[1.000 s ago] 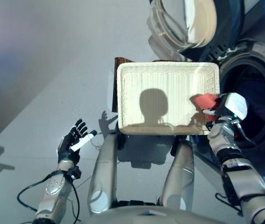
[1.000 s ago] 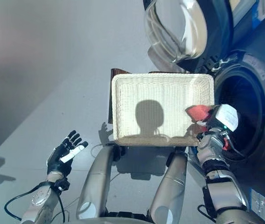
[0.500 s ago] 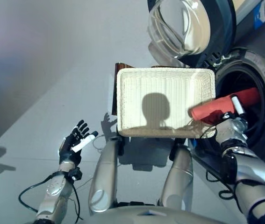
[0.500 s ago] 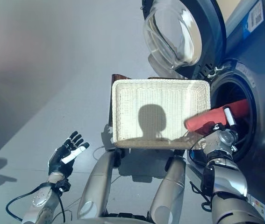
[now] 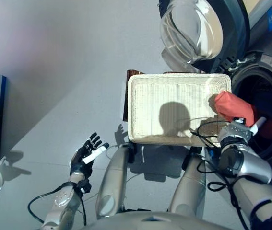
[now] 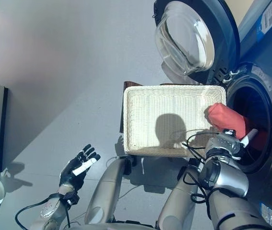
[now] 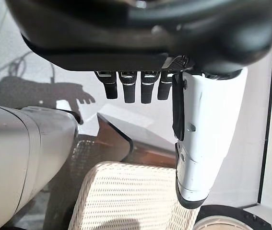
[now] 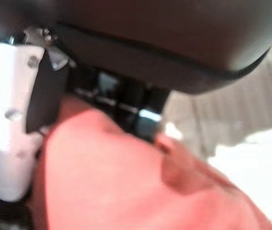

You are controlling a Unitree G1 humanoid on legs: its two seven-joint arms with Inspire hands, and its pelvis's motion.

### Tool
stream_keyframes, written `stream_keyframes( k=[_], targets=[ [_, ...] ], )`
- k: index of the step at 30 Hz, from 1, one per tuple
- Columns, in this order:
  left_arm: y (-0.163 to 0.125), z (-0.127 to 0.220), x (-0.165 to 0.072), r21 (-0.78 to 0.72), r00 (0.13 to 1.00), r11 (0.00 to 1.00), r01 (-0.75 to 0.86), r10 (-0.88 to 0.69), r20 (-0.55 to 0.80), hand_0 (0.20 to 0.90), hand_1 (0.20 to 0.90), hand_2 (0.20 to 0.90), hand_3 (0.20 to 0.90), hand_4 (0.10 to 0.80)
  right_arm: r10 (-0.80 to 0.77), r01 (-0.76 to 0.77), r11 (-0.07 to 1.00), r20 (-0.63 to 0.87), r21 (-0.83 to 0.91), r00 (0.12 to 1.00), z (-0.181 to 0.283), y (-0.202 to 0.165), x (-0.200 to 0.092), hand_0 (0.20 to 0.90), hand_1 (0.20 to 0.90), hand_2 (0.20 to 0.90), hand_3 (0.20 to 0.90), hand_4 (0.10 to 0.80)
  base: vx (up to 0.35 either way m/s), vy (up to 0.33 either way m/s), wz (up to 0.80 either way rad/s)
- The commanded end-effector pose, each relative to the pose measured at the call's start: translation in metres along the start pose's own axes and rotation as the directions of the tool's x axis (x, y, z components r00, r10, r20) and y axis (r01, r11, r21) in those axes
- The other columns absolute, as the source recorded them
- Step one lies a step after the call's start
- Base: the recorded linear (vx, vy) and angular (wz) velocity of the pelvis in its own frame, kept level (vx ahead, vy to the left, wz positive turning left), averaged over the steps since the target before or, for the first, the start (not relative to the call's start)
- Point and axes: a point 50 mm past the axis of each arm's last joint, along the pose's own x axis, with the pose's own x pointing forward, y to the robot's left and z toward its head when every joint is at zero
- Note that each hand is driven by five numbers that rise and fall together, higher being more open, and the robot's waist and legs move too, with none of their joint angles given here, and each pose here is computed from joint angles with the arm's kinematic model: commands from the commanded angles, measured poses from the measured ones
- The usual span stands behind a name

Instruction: Pick up the clothes and place them into the washing machine

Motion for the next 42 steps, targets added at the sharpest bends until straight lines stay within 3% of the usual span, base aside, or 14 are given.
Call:
stream_keyframes(
  k=[1,8,26,29,38,42],
  targets=[
    [0.011,0.013,-0.008,0.045,0.998,0.999,0.001,-0.004,0.06,0.9,0.9,0.9,0.9,0.8,0.079,-0.111,0.985,0.23,0.131,0.97,0.07,0.05,-0.003,0.2,0.2,0.2,0.2,0.3,0.02,0.022,-0.04],
    [0.012,0.013,-0.01,0.048,0.998,0.999,0.004,-0.006,0.058,0.9,0.9,0.9,0.9,0.8,0.109,-0.169,0.974,0.338,0.153,0.935,0.115,0.079,-0.011,0.2,0.2,0.2,0.2,0.3,0.005,0.012,-0.03],
    [0.02,0.022,-0.014,0.04,0.994,0.998,-0.05,0.046,0.097,0.9,0.9,0.9,0.9,0.8,0.113,-0.155,0.983,0.351,0.094,0.929,0.107,0.077,-0.012,0.2,0.2,0.2,0.2,0.3,0.013,0.005,-0.07],
    [0.023,0.024,-0.018,0.059,0.993,0.997,-0.051,0.044,0.108,0.9,0.9,0.9,0.9,0.8,0.137,-0.158,0.987,0.405,0.019,0.904,0.12,0.092,-0.02,0.2,0.2,0.2,0.2,0.3,-0.02,0.011,0.01],
    [0.028,0.028,-0.026,0.073,0.992,0.996,-0.052,0.043,0.12,0.9,0.9,0.9,0.9,0.8,0.076,-0.103,0.994,0.521,0.024,0.85,0.162,0.105,-0.028,0.2,0.2,0.2,0.2,0.3,-0.02,0.017,0.04],
    [0.026,0.03,-0.025,0.081,0.989,0.996,-0.042,0.03,0.145,0.9,0.9,0.9,0.9,0.8,0.184,0.035,0.948,0.635,-0.317,0.75,0.156,0.105,-0.028,0.2,0.2,0.2,0.2,0.3,0.0,0.0,0.0]
  ],
)
